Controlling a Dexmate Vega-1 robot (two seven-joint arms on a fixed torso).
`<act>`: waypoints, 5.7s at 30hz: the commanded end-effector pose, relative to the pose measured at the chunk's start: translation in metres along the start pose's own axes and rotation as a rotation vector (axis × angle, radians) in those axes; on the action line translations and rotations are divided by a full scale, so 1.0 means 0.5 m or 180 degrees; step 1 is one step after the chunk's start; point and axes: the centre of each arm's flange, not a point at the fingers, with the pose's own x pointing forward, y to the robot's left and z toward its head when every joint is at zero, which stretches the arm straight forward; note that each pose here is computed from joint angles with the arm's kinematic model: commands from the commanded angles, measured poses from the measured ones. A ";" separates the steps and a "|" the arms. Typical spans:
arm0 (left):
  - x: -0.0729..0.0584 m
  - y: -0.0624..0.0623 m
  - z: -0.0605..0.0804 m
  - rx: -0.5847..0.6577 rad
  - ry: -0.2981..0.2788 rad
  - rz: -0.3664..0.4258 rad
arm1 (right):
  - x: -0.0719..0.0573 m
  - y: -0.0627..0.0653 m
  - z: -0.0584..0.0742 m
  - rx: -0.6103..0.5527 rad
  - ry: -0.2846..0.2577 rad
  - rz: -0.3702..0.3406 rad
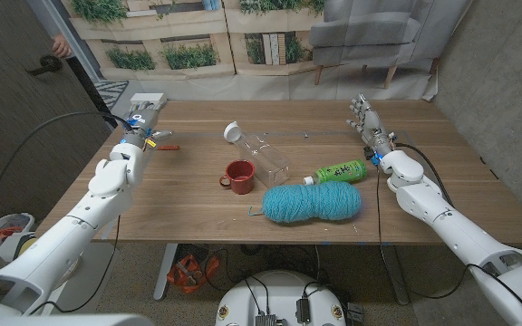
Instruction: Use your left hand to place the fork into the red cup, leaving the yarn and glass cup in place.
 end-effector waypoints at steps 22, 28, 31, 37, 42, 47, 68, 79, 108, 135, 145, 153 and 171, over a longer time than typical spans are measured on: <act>0.007 -0.005 -0.021 0.0146 0.0027 -0.0193 | -0.004 -0.001 0.004 -0.0162 0.0044 -0.0038; 0.008 -0.009 -0.018 0.0180 0.0029 -0.0247 | -0.007 -0.003 0.006 -0.0186 0.0039 -0.0043; 0.011 -0.013 -0.021 0.0182 0.0042 -0.0289 | -0.010 -0.004 0.008 -0.0186 0.0039 -0.0053; 0.017 -0.018 -0.022 0.0214 0.0078 -0.0392 | -0.013 -0.006 0.009 -0.0199 0.0043 -0.0057; 0.025 -0.028 -0.024 0.0261 0.0090 -0.0490 | -0.012 -0.007 0.009 -0.0188 0.0050 -0.0069; 0.028 -0.035 -0.029 0.0255 0.0132 -0.0540 | -0.008 -0.008 0.011 -0.0196 0.0042 -0.0068; 0.046 -0.061 -0.031 0.0307 0.0131 -0.0634 | 0.011 -0.004 0.011 -0.0216 0.0064 -0.0048; 0.050 -0.077 -0.029 0.0271 0.0137 -0.0705 | 0.016 -0.004 0.011 -0.0211 0.0073 -0.0038; 0.063 -0.090 -0.014 0.0239 0.0007 -0.0821 | 0.022 0.002 0.007 -0.0214 0.0102 -0.0011; 0.081 -0.114 -0.018 0.0303 -0.0035 -0.0939 | 0.028 0.006 0.009 -0.0224 0.0113 0.0001; 0.081 -0.127 0.000 0.0256 -0.0076 -0.0965 | 0.029 0.004 0.011 -0.0242 0.0111 0.0006; 0.083 -0.132 0.007 0.0254 -0.0078 -0.0960 | 0.033 0.003 0.016 -0.0252 0.0105 0.0006; 0.085 -0.146 0.009 0.0242 -0.0118 -0.1116 | 0.040 0.006 0.017 -0.0258 0.0115 0.0024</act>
